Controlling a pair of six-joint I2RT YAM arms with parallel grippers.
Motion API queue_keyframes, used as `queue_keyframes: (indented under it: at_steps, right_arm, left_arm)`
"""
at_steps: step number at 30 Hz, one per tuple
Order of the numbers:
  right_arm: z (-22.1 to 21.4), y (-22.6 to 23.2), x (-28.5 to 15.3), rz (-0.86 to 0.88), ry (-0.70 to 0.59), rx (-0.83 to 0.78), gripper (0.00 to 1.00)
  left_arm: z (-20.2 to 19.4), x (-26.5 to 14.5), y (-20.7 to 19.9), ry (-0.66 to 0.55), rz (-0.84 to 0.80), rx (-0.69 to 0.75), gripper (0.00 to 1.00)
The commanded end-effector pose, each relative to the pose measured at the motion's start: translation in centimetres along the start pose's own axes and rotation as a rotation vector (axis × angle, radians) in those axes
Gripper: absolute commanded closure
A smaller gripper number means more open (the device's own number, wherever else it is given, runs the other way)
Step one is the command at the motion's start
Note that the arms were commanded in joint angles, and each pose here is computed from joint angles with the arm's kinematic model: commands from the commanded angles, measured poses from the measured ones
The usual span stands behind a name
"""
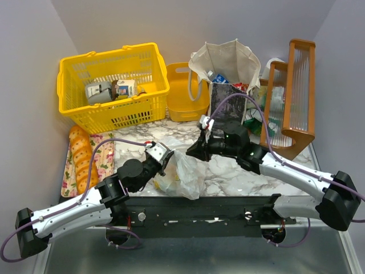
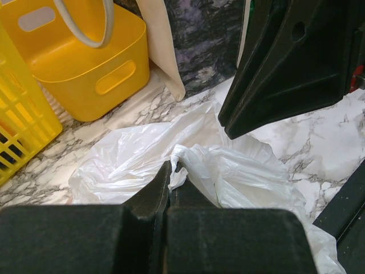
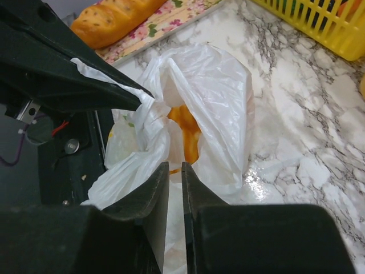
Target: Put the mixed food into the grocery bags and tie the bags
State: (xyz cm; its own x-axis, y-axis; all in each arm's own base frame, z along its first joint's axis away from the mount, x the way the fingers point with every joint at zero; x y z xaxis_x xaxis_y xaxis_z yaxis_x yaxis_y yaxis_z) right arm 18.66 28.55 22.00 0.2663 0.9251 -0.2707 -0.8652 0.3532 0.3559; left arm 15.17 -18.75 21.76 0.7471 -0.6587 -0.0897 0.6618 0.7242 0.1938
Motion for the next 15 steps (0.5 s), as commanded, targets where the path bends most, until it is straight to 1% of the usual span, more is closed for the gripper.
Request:
queue_keyframes:
  at_steps: [1, 5, 8, 11, 12, 14, 15]
  right_arm:
    - [0.2, 0.4, 0.5, 0.051, 0.044, -0.004, 0.78]
    - [-0.9, -0.8, 1.9, 0.019, 0.106, 0.023, 0.78]
    - [-2.0, -1.4, 2.9, 0.031, 0.153, 0.039, 0.77]
    - [-3.2, -1.2, 3.7, 0.109, 0.198, 0.043, 0.76]
    - [-3.2, -0.4, 3.8, 0.177, 0.192, 0.037, 0.76]
    - [-3.8, 0.1, 3.8, 0.237, 0.187, 0.045, 0.75]
    - [-3.3, 0.7, 3.8, 0.288, 0.153, 0.029, 0.73]
  left_arm:
    - [0.9, -0.1, -0.2, -0.021, -0.020, -0.022, 1.00]
    - [1.1, -0.1, -0.3, -0.031, -0.029, -0.022, 1.00]
    - [1.1, -0.1, -0.3, -0.031, -0.029, -0.019, 1.00]
    - [1.2, 0.0, -0.2, -0.045, -0.021, -0.019, 1.00]
    - [1.2, 0.0, -0.1, -0.050, -0.017, -0.020, 1.00]
    - [1.3, 0.2, -0.1, -0.070, -0.007, -0.021, 1.00]
    - [1.3, 0.3, -0.1, -0.072, -0.005, -0.023, 1.00]
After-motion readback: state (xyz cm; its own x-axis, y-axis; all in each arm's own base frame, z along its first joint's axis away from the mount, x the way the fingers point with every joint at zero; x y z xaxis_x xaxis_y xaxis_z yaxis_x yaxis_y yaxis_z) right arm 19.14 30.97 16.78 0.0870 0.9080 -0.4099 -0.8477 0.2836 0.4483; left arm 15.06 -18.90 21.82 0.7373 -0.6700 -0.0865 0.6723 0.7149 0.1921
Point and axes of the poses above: each gripper's point midway between its finger pads, its own x axis out along the fingers, its own y axis along the line the jaws close on, z = x × y, the point moved 5 cm from there along -x, back along the fingers, and after that the axes turned 10 degrees about x, right-handed, at the moved point
